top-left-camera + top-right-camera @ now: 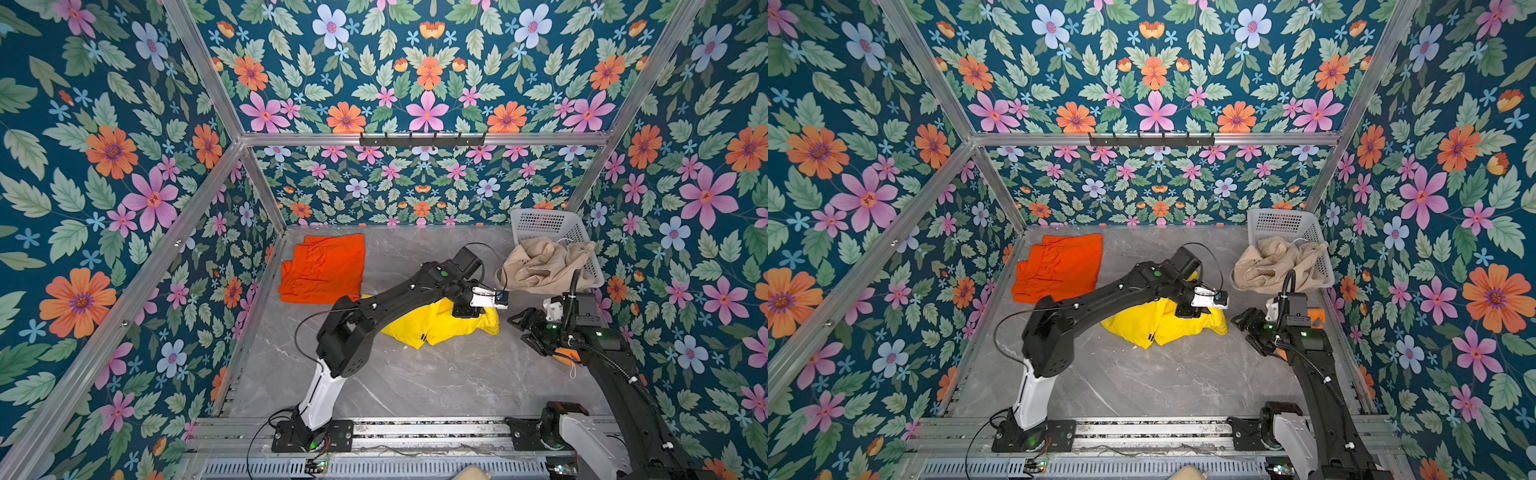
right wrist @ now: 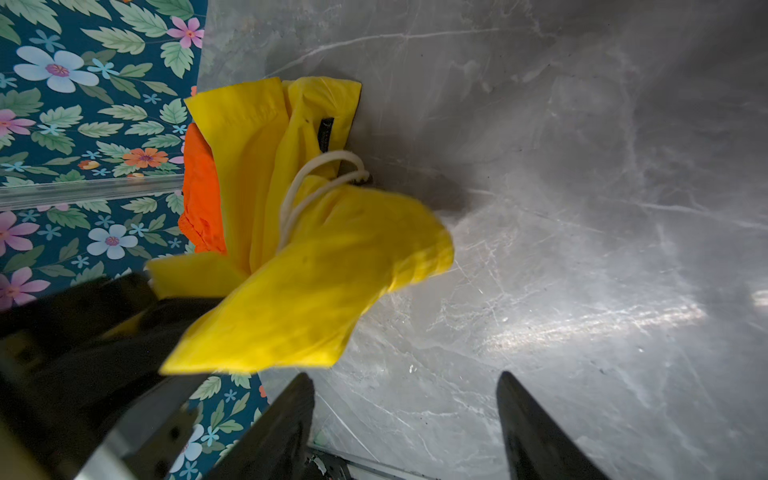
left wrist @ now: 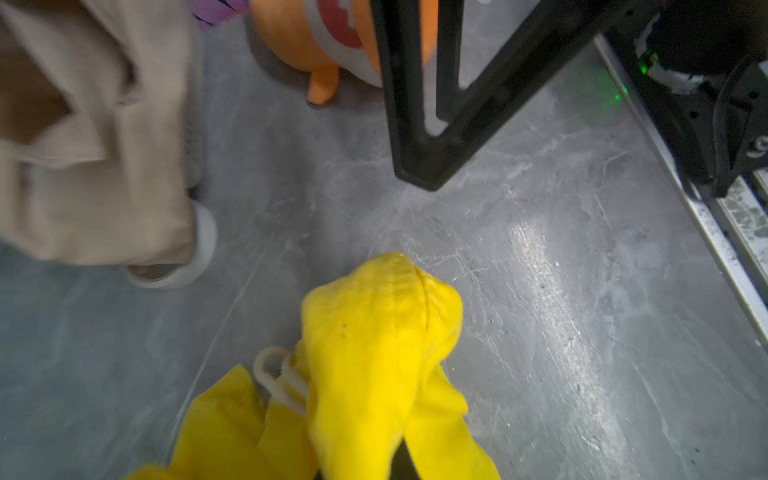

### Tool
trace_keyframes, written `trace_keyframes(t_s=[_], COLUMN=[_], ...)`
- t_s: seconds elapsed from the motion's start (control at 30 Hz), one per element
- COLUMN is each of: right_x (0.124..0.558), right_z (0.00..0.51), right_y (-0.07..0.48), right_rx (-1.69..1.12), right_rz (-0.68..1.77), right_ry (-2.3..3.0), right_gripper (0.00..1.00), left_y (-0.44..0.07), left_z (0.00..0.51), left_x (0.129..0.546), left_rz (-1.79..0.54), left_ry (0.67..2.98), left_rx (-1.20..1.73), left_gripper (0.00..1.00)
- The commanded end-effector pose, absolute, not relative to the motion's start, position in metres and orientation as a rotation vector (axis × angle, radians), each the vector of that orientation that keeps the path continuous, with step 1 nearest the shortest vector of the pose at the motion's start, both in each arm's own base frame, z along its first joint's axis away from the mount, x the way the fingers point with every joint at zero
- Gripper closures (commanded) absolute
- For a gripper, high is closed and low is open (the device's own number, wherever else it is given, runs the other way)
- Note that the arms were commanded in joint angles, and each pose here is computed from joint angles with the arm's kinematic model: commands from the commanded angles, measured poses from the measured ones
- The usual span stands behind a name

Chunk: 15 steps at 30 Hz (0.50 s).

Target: Fold and stack the shorts

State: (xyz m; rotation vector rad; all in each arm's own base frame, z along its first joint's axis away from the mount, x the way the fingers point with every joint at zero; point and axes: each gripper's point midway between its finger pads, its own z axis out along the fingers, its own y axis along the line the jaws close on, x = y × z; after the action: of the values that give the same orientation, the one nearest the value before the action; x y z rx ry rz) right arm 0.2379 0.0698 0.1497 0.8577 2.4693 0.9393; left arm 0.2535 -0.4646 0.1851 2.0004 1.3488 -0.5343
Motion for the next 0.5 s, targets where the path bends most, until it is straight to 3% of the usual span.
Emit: trace_keyframes(t_s=[0.0,0.17,0.27,0.37,0.47], right_x=[0.258,0.290,0.301,0.303,0.294], right_z=[0.172,0.209,0.220,0.218,0.206], right_y=[0.076,0.084,0.088,0.087,0.092], right_rx=[0.816,0.706,0.673,0.695,0.726], right_rz=[1.024,1.081,1.105,1.100,1.135], right_ry=[2.387,2.298,2.286,2.285,2.323], right_gripper=[0.30,0.30,0.30,0.30,0.30], left_y=[-0.459,-0.418,-0.401,-0.388,-0.375], left_z=[0.271,0.348,0.369,0.351,0.302], left_x=[0.288,0.342,0.336,0.303,0.273], left_rz=[-0.418,-0.138,-0.073,-0.184,-0.283], left_ry=[1.224,1.154,1.077,1.060,1.158], left_rx=[1.717,1.521,1.455,1.446,1.410], left_gripper=[1.00,1.00,1.00,1.00,1.00])
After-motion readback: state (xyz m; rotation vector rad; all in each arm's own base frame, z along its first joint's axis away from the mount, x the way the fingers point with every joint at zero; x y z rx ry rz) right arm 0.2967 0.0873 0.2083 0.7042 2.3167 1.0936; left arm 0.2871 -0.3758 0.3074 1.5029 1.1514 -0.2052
